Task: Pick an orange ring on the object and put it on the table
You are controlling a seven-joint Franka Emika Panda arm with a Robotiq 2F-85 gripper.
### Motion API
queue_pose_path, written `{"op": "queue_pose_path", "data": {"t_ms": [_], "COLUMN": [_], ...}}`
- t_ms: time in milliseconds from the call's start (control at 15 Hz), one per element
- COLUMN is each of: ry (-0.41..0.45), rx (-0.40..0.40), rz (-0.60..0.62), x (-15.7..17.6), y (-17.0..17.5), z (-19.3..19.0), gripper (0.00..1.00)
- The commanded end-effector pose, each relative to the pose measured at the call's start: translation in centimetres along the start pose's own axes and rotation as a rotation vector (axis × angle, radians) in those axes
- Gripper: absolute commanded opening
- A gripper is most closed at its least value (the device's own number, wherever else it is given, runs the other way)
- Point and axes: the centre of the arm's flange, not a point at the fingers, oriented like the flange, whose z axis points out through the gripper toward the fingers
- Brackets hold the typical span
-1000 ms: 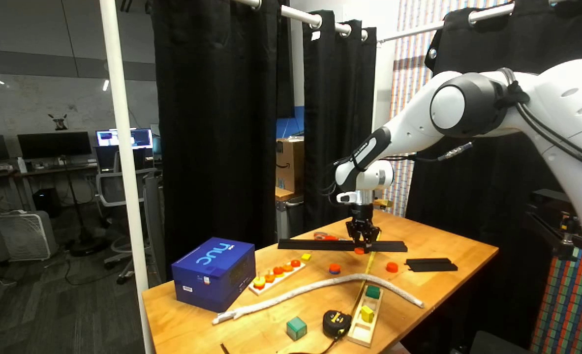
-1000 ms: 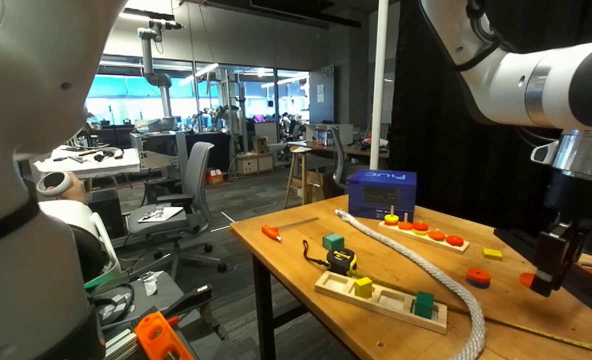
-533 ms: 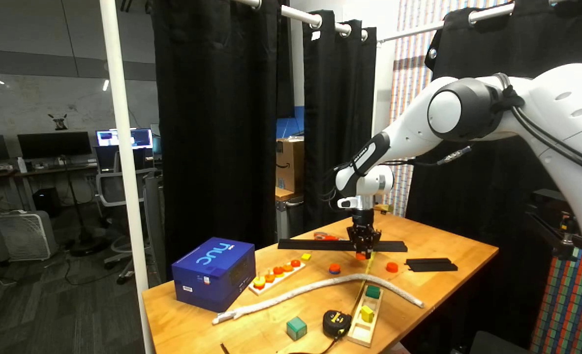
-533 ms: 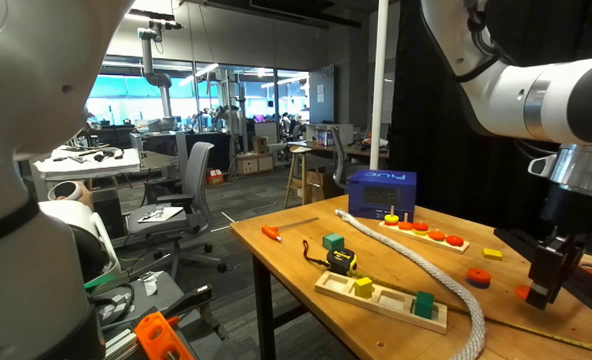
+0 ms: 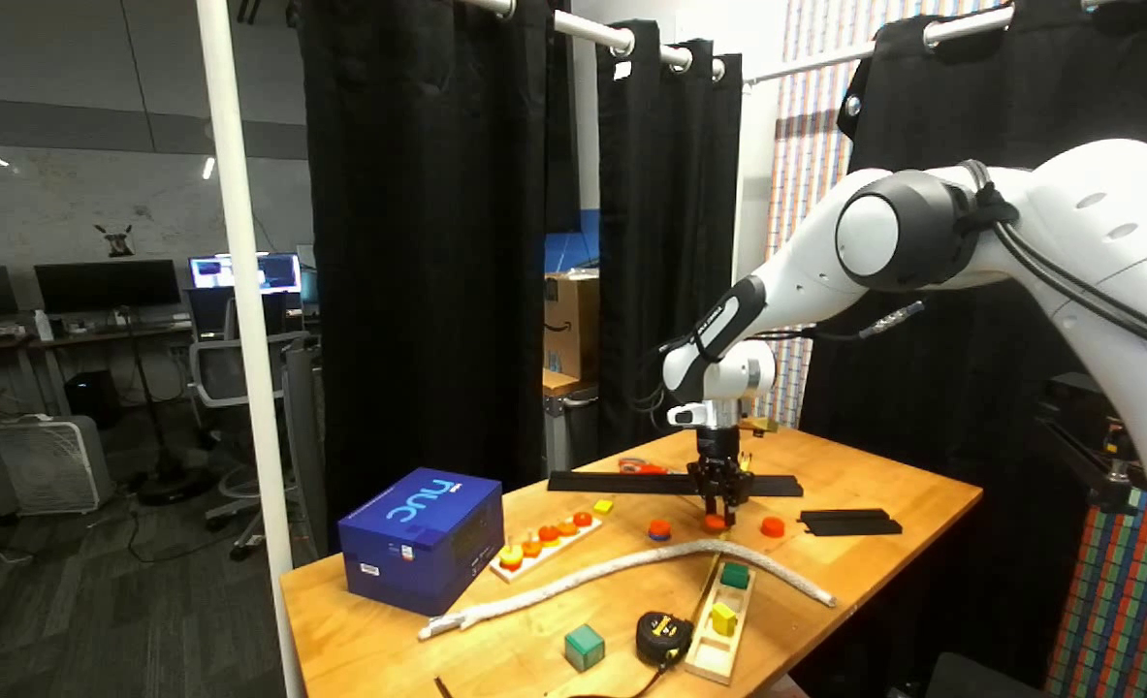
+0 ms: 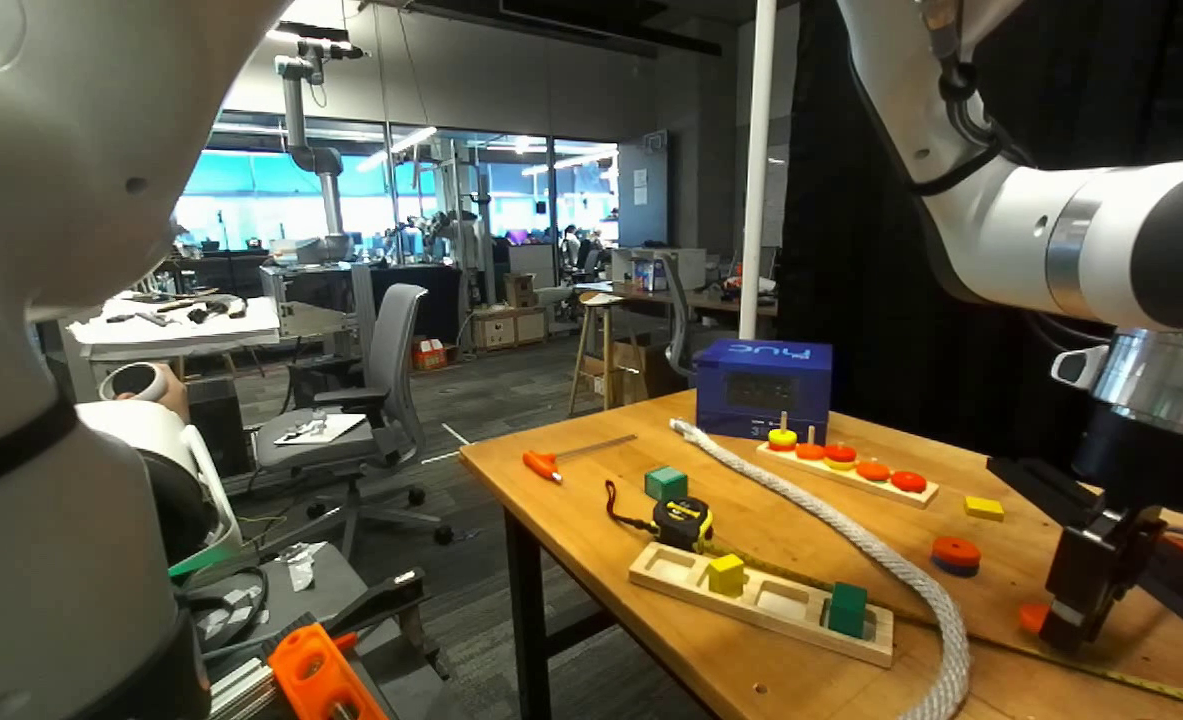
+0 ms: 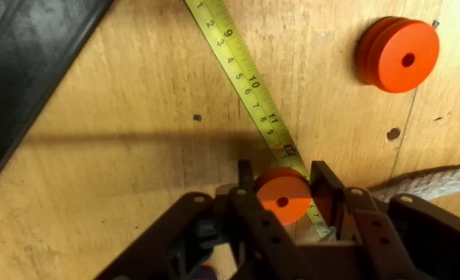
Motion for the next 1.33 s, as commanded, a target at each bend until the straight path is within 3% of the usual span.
{"op": "queue_pose_path", "data": {"t_ms": [0, 333, 400, 467, 733, 933, 1267], "ry": [0.017, 0.017, 0.016, 0.016, 0.014, 0.006, -0.008], "rx": [-0.014, -0.008, -0.006, -0.005, -0.001, -0.001, 0.011], "rz": [-0.008, -0.004, -0.002, -0.001, 0.000, -0.001, 0.041], "x": [-0.4, -0.4, -0.4, -0.4, -0.3, 0.7, 5.7], "y": [0.6, 0.8, 0.9, 0.9, 0.8, 0.5, -0.6], "z": [-0.3, -0.2, -0.2, -0.2, -0.1, -0.9, -5.8], "gripper": [0.17, 0.18, 0.66, 0.67, 0.96, 1.00, 1.00]}}
